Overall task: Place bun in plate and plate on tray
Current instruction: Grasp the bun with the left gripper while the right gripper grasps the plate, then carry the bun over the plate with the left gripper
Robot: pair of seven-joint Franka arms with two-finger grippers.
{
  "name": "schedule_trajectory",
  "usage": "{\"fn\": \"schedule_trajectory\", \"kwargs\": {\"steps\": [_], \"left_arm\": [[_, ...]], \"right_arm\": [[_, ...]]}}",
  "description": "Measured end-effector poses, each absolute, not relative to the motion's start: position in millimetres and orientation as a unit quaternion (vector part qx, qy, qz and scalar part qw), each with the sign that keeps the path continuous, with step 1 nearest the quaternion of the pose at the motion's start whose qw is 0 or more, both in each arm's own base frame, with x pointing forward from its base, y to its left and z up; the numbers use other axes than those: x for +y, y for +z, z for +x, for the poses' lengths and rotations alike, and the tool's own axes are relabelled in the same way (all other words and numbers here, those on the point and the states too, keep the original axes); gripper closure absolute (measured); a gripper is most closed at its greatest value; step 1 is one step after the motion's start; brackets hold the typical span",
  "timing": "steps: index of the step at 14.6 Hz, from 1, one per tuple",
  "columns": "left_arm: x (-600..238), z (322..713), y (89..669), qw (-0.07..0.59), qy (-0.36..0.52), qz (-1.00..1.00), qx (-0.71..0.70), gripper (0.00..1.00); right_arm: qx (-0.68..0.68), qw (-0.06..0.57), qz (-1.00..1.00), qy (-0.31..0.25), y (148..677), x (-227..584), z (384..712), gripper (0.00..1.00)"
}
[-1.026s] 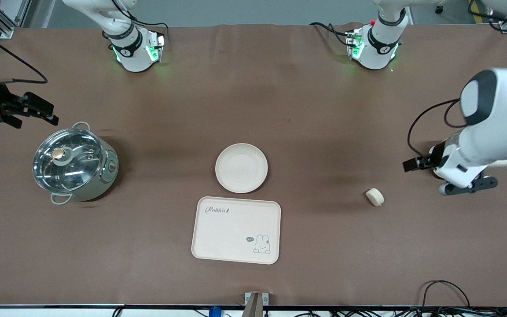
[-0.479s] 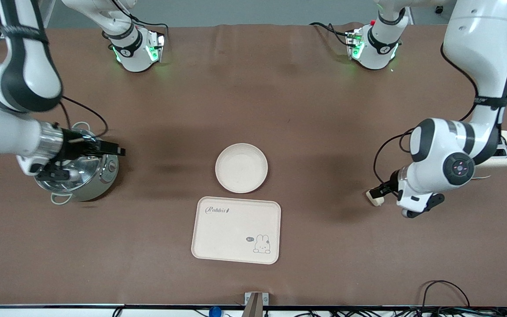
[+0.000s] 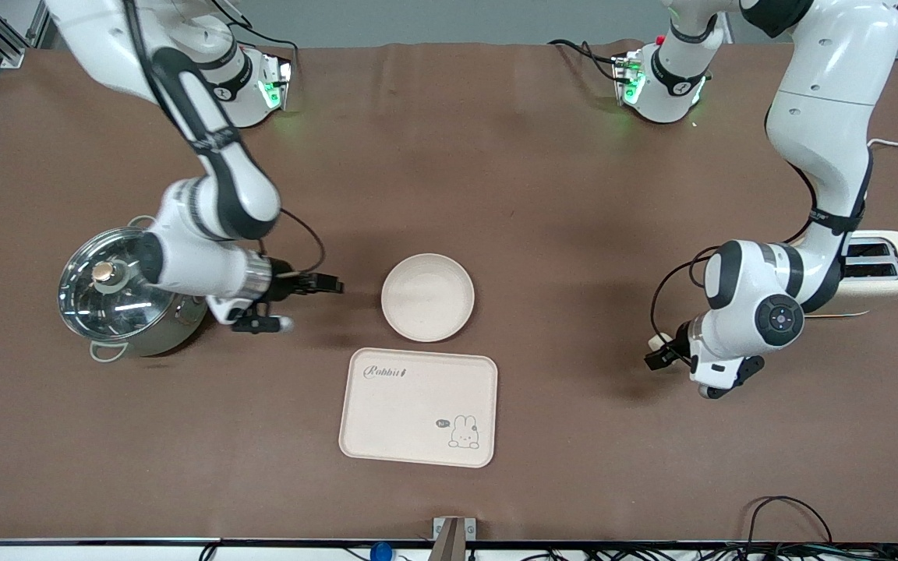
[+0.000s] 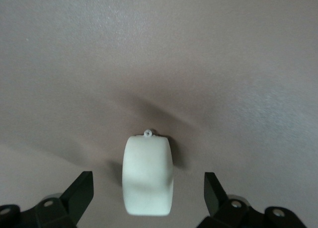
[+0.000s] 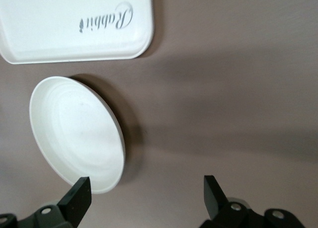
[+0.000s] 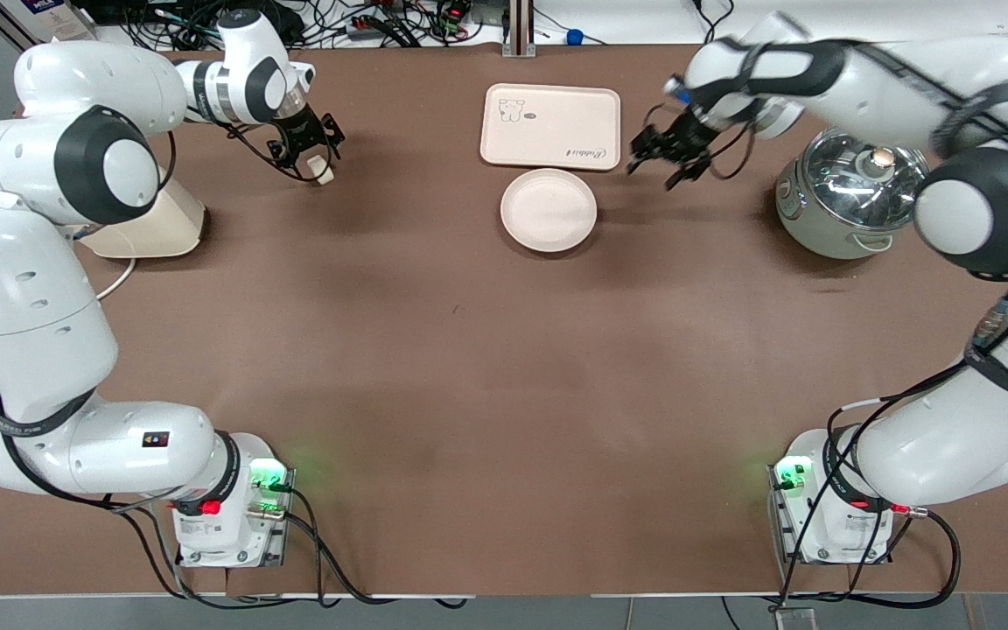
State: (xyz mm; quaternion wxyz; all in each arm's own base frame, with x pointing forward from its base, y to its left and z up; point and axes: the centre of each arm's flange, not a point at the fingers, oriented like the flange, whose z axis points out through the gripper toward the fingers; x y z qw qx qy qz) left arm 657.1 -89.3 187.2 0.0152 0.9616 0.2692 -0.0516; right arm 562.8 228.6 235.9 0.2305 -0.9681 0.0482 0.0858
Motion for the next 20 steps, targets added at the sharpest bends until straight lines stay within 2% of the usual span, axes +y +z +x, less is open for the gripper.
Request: {"fn": "schedule_trajectory", "kwargs": {"steps": [4,5,6,7,8,9,10,13,14,18,19,20], "left_arm": [[-92.9,655.4,181.1,0.014,-0.055,0.961,0.27,0.39],[-93.5,655.3,180.9,0.014,-0.056,0.961,0.272,0.53],[-95.0,655.5,181.5,0.015,-0.055,0.959,0.277,0.62],[-99.8,656.0,183.2,0.016,-0.055,0.957,0.284,0.71],[-112.3,655.8,186.3,0.019,-0.054,0.955,0.292,0.75],[-131.5,654.3,190.8,0.022,-0.054,0.953,0.298,0.75],[-159.3,650.9,197.7,0.026,-0.052,0.951,0.304,0.75],[-272.0,629.7,231.9,0.05,-0.045,0.944,0.323,0.75],[-311.5,618.9,244.8,0.059,-0.041,0.942,0.329,0.75],[-444.3,558.4,272.8,0.077,-0.035,0.945,0.317,0.73],[-461.4,547.8,270.3,0.077,-0.037,0.945,0.317,0.73],[-472.7,541.2,265.8,0.077,-0.038,0.945,0.316,0.72]], "right_arm": [[0.068,0.233,-0.967,0.08,177.0,287.2,535.4,0.0],[0.069,0.231,-0.967,0.077,169.5,295.8,530.5,0.0],[0.067,0.229,-0.968,0.075,164.6,302.9,526.8,0.0],[0.064,0.228,-0.969,0.074,163.2,307.0,524.6,0.01],[0.062,0.228,-0.969,0.074,163.5,308.2,524.3,0.03],[0.06,0.228,-0.969,0.074,163.8,307.7,525.0,0.03],[0.055,0.229,-0.969,0.073,163.8,306.4,525.8,0.07],[0.049,0.229,-0.97,0.071,163.8,303.3,527.6,0.37],[0.048,0.229,-0.97,0.07,164.0,303.4,527.8,0.51],[0.047,0.23,-0.969,0.069,165.2,304.5,528.6,0.89],[0.048,0.234,-0.969,0.068,168.8,305.8,530.5,0.95],[0.047,0.235,-0.969,0.068,169.4,306.3,530.8,0.95]]}}
